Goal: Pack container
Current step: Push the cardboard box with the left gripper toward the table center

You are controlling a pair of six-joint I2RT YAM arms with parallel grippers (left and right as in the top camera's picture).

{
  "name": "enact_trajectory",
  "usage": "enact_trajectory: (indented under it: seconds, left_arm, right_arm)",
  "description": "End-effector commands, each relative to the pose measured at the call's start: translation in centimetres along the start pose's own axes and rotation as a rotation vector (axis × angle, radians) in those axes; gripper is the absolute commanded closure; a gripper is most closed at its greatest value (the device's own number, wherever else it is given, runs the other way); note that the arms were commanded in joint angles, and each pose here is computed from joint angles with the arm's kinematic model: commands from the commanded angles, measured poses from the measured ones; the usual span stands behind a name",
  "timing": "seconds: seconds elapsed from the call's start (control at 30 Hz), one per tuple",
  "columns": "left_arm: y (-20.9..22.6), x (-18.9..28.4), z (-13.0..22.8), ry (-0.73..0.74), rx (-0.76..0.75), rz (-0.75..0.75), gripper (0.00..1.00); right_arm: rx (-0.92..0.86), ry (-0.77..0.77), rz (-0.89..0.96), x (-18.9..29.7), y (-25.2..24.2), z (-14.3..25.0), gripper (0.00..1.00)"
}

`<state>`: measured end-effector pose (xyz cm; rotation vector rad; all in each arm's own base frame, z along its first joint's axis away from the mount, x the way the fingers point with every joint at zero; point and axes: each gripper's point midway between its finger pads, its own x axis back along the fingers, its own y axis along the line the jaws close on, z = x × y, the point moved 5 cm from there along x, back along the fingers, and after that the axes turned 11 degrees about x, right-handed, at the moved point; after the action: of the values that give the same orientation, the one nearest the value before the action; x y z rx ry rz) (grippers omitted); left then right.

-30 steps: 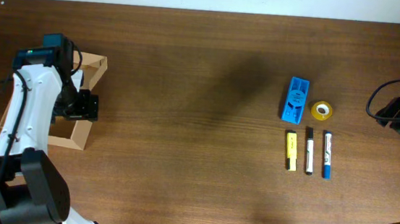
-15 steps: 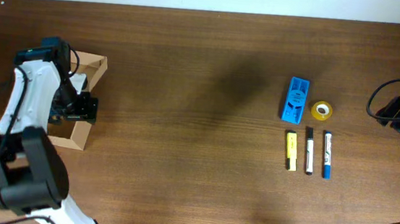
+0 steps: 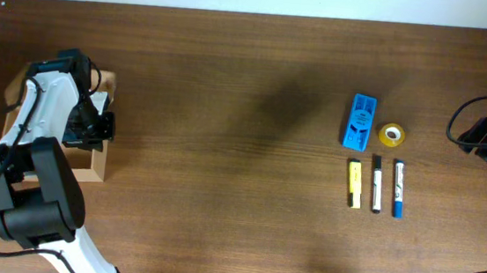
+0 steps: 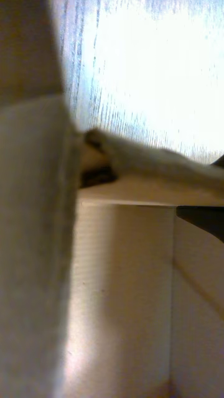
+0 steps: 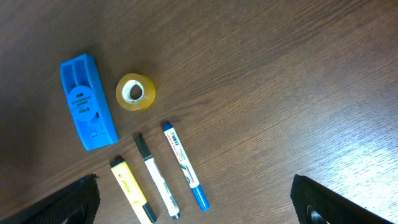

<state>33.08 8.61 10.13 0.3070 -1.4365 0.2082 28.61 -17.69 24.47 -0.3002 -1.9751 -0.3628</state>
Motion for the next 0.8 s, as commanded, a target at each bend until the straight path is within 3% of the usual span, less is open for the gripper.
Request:
enact_trajectory:
  seconds: [0.0,0.4,0.77]
  left_arm:
    - [-1.1,0.6,-0.3,-0.001,0.051,0.028,0.98]
    - [-8.5,12.3,-1.6,-0.214,0.076,0.078,0.98]
    - [-20.6,20.1,3.0,-0.432,-0.039,0.226,0.98]
  right_arm:
    - [-0.001,-0.04,-0.006,1.0,0.2,-0.7,0.01]
    - [-0.029,-0.024,-0.009,1.0,0.3,-0.4,0.01]
    - [-0.034,-0.001,-0.012,1.0,0.4,0.1,0.01]
